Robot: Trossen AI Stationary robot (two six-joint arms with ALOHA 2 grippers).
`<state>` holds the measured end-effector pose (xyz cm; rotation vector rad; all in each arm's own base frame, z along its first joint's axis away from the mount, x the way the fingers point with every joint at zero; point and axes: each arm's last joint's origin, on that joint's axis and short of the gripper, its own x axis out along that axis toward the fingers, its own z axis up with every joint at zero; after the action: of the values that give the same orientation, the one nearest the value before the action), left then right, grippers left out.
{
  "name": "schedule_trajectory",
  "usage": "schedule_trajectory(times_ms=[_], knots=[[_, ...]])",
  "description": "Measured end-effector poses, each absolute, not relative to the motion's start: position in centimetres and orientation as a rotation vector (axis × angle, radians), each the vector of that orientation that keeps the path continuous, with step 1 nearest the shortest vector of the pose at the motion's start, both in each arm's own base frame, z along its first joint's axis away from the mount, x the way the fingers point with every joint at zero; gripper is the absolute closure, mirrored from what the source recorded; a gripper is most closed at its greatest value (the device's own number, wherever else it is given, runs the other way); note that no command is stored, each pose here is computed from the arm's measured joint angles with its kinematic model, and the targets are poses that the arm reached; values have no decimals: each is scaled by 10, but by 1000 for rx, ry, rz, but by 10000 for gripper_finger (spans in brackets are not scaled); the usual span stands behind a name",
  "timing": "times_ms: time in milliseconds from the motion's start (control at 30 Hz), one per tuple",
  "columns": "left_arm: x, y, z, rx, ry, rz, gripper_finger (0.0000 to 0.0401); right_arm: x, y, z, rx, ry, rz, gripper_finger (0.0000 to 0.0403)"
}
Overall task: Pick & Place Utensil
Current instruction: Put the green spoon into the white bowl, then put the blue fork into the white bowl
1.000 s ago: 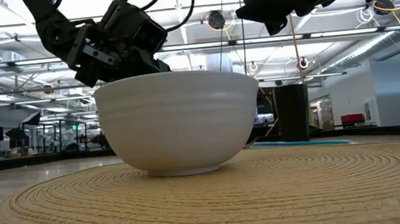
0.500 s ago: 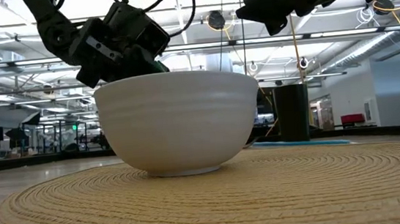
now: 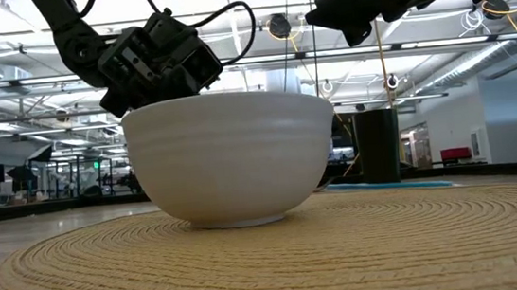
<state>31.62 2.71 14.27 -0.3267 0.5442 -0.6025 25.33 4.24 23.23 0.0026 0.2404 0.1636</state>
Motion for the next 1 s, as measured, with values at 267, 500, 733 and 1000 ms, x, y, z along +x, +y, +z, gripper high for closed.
schedule_trajectory(times_ms=[267,500,733,1000], knots=[[316,27,143,-322,543,-603,282,253,42,232,2,241,164,261],[318,31,146,-303,499,-595,253,253,42,232,2,241,164,261],[311,50,171,-277,415,-539,243,253,42,230,1,262,163,261],[275,68,228,-158,347,-328,242,253,28,225,-27,328,-11,261]])
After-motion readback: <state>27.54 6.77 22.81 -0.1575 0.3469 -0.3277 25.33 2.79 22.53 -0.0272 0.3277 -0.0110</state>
